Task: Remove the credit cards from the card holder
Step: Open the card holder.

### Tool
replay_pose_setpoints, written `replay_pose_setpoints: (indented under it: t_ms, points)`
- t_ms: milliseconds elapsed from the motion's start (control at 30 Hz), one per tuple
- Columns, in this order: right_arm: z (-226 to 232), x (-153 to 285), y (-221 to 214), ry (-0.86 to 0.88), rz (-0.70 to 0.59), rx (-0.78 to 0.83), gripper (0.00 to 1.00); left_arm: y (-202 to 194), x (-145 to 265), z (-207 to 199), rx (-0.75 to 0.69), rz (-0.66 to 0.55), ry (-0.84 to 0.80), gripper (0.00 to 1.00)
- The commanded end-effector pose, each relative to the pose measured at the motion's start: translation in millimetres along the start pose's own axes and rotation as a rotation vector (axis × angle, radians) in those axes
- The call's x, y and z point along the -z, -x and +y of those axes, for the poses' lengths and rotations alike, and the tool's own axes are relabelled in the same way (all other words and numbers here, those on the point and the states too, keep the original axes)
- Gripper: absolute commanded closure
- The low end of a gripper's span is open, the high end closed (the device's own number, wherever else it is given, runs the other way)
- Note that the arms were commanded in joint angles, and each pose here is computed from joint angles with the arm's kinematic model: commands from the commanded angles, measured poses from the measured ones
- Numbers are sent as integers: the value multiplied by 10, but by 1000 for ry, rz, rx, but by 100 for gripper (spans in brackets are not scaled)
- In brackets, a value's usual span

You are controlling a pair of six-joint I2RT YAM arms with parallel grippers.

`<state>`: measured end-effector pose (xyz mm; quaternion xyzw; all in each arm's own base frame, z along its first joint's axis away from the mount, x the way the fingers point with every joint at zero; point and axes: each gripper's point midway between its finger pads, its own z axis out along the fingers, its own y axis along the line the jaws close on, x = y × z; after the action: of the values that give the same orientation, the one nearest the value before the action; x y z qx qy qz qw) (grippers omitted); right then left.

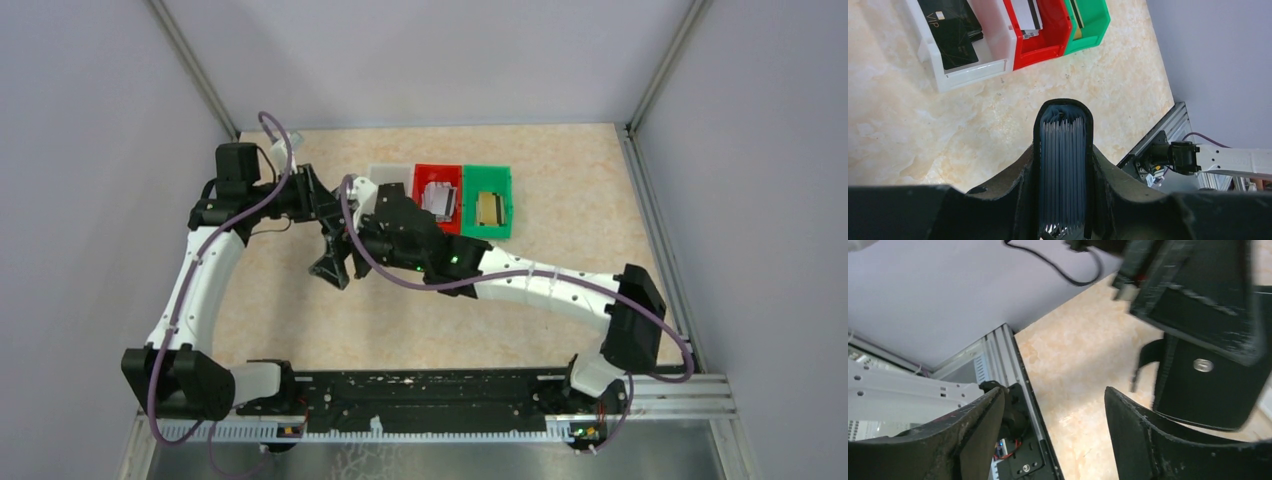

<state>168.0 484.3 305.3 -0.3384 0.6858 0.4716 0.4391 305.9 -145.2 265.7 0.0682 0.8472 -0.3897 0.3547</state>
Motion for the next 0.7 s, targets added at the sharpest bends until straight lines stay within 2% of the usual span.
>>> replay_pose_setpoints:
  t_ms: [0, 133, 233, 433, 667]
  points:
    - [-159, 449, 658, -22, -172, -44, 26, 187, 118, -290, -58, -39, -91, 100]
    - [-532, 786, 736, -108, -237, -108, 24, 152, 183, -511, -87, -17, -208, 100]
    - [-738, 887, 676, -162, -207, -127, 20, 118, 258, -698, -112, -3, -308, 100]
    - [-695, 878, 531, 13, -116, -175, 13, 73, 432, -1013, -147, 21, -474, 100]
    - [-348, 781, 407, 294, -37, -218, 14, -5, 639, -1269, -193, 47, -614, 100]
